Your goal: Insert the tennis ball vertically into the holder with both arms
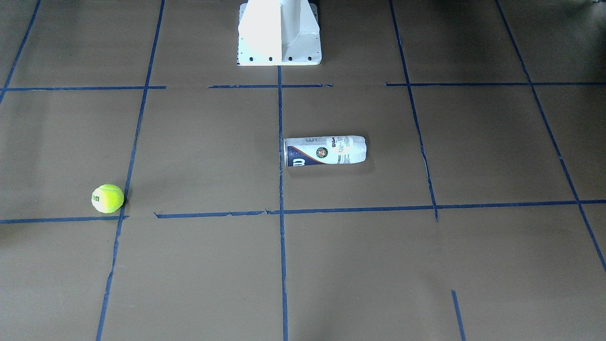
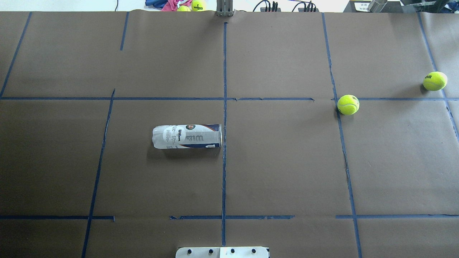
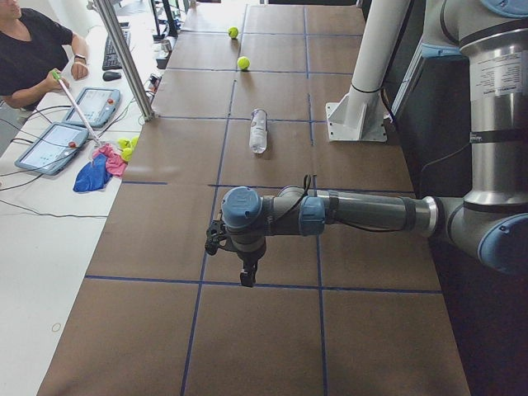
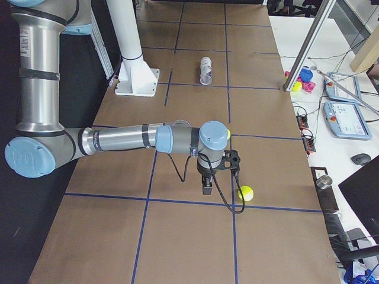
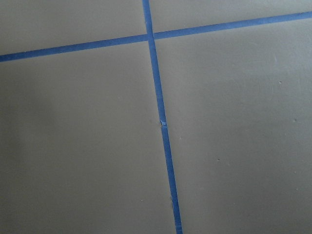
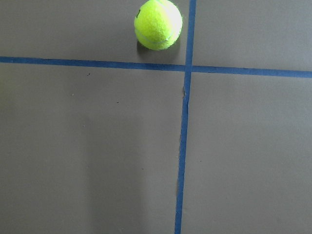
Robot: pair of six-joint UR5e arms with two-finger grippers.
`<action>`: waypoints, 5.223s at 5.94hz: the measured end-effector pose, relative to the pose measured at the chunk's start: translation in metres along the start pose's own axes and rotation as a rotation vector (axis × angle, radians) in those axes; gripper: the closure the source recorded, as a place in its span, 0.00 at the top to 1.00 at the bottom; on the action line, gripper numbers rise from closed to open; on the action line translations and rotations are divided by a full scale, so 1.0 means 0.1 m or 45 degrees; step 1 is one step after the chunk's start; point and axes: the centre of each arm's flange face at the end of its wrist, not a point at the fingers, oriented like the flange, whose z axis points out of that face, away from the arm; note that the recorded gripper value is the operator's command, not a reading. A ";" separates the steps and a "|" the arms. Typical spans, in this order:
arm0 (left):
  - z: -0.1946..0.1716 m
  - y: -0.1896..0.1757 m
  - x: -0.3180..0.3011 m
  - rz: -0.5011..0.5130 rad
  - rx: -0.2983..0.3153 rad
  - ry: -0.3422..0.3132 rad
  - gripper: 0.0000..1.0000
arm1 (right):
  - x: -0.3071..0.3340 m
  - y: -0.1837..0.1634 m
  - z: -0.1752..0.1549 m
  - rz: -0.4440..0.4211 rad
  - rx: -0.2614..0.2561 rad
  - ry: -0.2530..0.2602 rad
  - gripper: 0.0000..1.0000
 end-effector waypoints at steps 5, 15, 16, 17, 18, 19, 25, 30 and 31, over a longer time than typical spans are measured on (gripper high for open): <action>-0.05 0.17 0.09 0.022 0.022 0.016 1.00 | -0.03 0.03 0.02 -0.033 0.025 -0.020 1.00; -0.17 -0.33 0.93 0.420 0.248 0.073 1.00 | -0.09 0.05 0.13 -0.050 0.007 -0.062 1.00; -0.15 -0.56 1.31 0.535 0.264 0.102 1.00 | -0.09 0.05 0.12 -0.050 0.008 -0.062 1.00; -0.12 -0.83 1.83 0.672 0.270 0.133 1.00 | -0.09 0.05 0.12 -0.051 0.008 -0.062 1.00; -0.03 -1.04 2.42 0.816 0.262 0.173 1.00 | -0.09 0.05 0.12 -0.053 0.009 -0.062 1.00; 0.01 -1.22 2.97 0.941 0.273 0.194 1.00 | -0.10 0.05 0.12 -0.053 0.009 -0.062 1.00; 0.86 -1.22 6.54 1.490 0.329 0.039 1.00 | -0.09 0.04 0.13 -0.053 0.006 -0.061 1.00; 1.26 -1.18 7.76 1.664 0.203 -0.262 1.00 | -0.10 0.04 0.14 -0.054 0.002 -0.060 1.00; 1.36 -1.26 7.93 1.679 0.172 -0.287 1.00 | -0.10 0.04 0.15 -0.054 0.001 -0.060 1.00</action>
